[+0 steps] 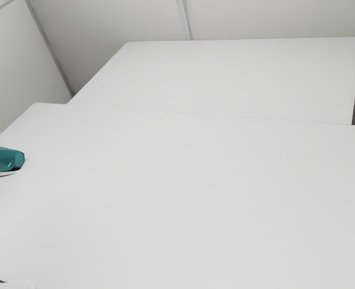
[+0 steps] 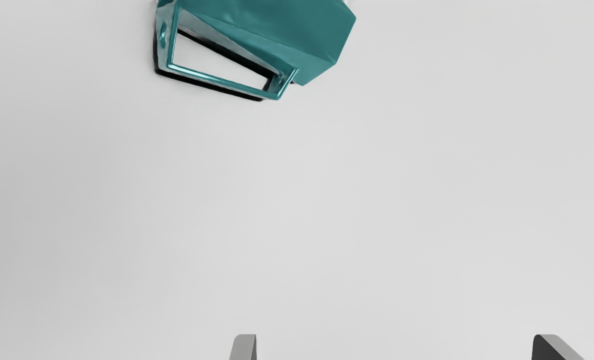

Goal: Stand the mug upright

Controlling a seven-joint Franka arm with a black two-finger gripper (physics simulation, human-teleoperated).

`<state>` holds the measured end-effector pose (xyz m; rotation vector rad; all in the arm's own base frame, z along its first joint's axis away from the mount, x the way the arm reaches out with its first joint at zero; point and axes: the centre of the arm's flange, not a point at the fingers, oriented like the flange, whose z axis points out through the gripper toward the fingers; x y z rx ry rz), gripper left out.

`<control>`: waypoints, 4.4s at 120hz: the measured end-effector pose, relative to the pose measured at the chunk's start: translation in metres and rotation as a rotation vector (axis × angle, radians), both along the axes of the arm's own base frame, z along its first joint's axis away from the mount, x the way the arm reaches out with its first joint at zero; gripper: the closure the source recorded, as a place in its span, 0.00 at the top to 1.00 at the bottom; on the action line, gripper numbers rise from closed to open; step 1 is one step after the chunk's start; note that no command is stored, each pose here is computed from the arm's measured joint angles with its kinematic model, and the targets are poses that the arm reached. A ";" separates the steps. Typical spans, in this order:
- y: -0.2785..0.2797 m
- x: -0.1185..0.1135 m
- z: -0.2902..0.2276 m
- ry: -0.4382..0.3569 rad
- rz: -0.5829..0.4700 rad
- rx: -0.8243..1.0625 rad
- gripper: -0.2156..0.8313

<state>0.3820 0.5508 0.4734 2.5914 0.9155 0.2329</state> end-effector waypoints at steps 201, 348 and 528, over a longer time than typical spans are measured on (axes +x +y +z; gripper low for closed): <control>0.104 0.036 -0.177 -0.659 -0.344 0.105 0.79; 0.056 0.078 -0.220 -0.677 -0.398 0.015 0.47; -0.555 0.153 -0.023 0.046 -0.820 0.435 0.04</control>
